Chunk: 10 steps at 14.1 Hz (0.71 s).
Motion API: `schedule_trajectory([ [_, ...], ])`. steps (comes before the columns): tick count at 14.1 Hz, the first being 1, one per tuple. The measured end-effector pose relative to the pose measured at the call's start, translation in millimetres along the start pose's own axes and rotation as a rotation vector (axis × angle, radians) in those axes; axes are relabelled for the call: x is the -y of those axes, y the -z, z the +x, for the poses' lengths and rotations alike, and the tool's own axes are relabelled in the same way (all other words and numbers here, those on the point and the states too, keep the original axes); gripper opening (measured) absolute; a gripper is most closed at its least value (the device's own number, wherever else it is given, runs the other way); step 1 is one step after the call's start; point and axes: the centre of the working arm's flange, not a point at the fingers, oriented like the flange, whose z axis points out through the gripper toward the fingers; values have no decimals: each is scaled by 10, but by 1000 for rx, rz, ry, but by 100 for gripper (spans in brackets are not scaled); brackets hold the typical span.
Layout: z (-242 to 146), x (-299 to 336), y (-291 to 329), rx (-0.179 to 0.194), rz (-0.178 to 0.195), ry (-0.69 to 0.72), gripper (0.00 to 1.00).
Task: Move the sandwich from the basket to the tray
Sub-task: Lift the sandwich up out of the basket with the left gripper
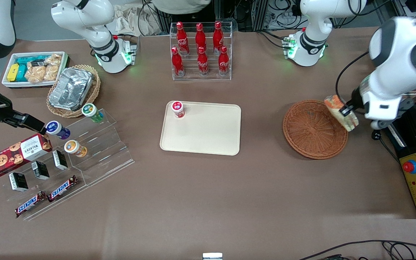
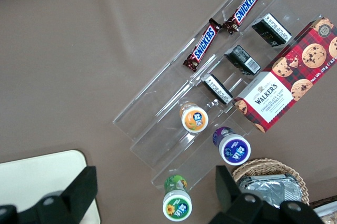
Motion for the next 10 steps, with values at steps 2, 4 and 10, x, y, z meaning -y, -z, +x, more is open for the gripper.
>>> schedule_trajectory([
  [2, -77, 97, 380, 24, 7, -54, 10],
  [4, -133, 156, 652, 31, -18, -96, 10],
  [10, -205, 33, 675, 49, -37, -146, 10],
])
